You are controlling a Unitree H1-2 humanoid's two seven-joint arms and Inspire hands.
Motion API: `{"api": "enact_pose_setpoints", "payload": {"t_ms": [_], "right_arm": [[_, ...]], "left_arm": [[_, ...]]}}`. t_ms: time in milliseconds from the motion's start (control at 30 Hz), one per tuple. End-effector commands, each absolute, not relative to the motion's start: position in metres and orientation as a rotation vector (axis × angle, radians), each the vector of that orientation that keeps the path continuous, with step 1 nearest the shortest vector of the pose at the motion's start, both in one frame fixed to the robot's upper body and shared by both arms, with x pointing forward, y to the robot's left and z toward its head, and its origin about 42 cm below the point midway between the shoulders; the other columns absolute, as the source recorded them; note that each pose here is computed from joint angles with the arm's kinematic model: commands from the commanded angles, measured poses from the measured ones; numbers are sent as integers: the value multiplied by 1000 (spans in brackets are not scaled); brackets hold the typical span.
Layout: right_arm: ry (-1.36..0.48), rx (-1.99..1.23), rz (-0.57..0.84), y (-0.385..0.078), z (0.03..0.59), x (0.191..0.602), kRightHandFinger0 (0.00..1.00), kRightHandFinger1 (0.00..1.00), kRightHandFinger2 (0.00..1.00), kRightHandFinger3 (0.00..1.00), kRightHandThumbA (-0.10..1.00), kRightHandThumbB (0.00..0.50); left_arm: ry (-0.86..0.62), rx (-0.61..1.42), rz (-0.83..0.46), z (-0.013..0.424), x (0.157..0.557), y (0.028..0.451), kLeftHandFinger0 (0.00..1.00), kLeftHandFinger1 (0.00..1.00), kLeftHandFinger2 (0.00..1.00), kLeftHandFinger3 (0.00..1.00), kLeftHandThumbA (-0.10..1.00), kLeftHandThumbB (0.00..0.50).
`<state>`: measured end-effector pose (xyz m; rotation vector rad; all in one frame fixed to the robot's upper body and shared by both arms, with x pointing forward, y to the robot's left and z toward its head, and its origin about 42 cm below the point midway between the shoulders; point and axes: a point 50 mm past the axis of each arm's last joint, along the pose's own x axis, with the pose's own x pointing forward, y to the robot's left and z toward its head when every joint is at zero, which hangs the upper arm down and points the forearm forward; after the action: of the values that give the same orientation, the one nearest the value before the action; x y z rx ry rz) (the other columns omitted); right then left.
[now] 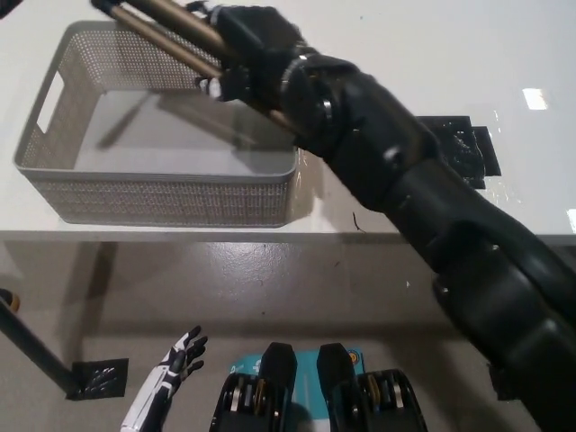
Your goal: The robot uses its right hand to pick the tripod on the desk and places it into a rectangular container on the left.
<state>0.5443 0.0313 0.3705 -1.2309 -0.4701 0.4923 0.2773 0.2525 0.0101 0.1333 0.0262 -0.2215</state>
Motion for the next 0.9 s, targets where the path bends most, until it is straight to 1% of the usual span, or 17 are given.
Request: {"api": "enact_pose_setpoints", "payload": {"t_ms": [0,33,133,167,200,233,267,300,333,367,400,433,467,500,667,800,867], "right_arm": [[-702,-1296,481,61,433,532,0,336,738,799,-100,258],[-683,-1308,500,63,426,530,48,402,794,816,-100,262],[-691,-1349,506,65,410,527,3,336,703,694,-100,276],[-684,-1369,501,66,407,528,0,301,686,689,-100,266],[-669,-1392,499,64,404,530,18,345,751,755,-100,275],[-664,-1399,497,62,404,532,18,345,716,713,-100,278],[-662,-1406,484,58,402,534,0,280,631,591,-100,281],[-654,-1417,467,54,401,537,23,319,689,656,-100,296],[-611,-1465,430,50,400,541,194,502,851,795,80,256],[-553,-1506,412,48,400,543,432,702,1000,965,320,295],[-493,-1534,412,46,401,545,718,978,1000,1000,599,369],[-409,-1564,416,44,403,546,919,1000,1000,1000,727,441],[-369,-1571,417,41,404,547,996,1000,1000,1000,763,481],[-353,-1562,414,38,405,548,1000,1000,1000,1000,767,490],[-322,-1528,391,26,402,552,1000,1000,1000,1000,787,459],[-281,-1548,391,23,402,554,1000,1000,1000,1000,883,492],[-277,-1550,386,22,404,554,1000,1000,1000,1000,893,499]], "left_arm": [[-28,151,-250,16,272,251,1000,1000,1000,1000,1000,500],[-18,147,-255,13,268,250,1000,1000,1000,1000,1000,500],[-7,143,-269,10,263,249,1000,1000,1000,1000,1000,500],[-6,145,-269,10,262,249,1000,1000,1000,1000,1000,500],[-9,143,-268,10,264,249,1000,1000,1000,1000,1000,500],[-12,143,-269,11,266,249,1000,1000,1000,1000,1000,500],[-15,145,-270,12,268,249,1000,1000,1000,1000,1000,500],[-14,150,-271,12,270,249,1000,1000,1000,1000,1000,500],[-16,156,-276,13,272,250,1000,1000,1000,1000,1000,500],[-17,158,-280,13,273,249,1000,1000,1000,1000,1000,500],[-17,159,-280,13,273,249,1000,1000,1000,1000,1000,500],[-18,157,-282,13,272,247,1000,1000,1000,1000,1000,500],[-19,154,-284,14,272,247,1000,1000,1000,1000,1000,500],[-19,157,-284,14,272,247,1000,1000,1000,1000,1000,500],[-19,158,-276,13,272,246,1000,1000,1000,1000,1000,500],[-16,178,-280,13,271,248,1000,1000,1000,1000,1000,500],[-14,174,-280,12,271,248,1000,1000,1000,1000,1000,500]]}}
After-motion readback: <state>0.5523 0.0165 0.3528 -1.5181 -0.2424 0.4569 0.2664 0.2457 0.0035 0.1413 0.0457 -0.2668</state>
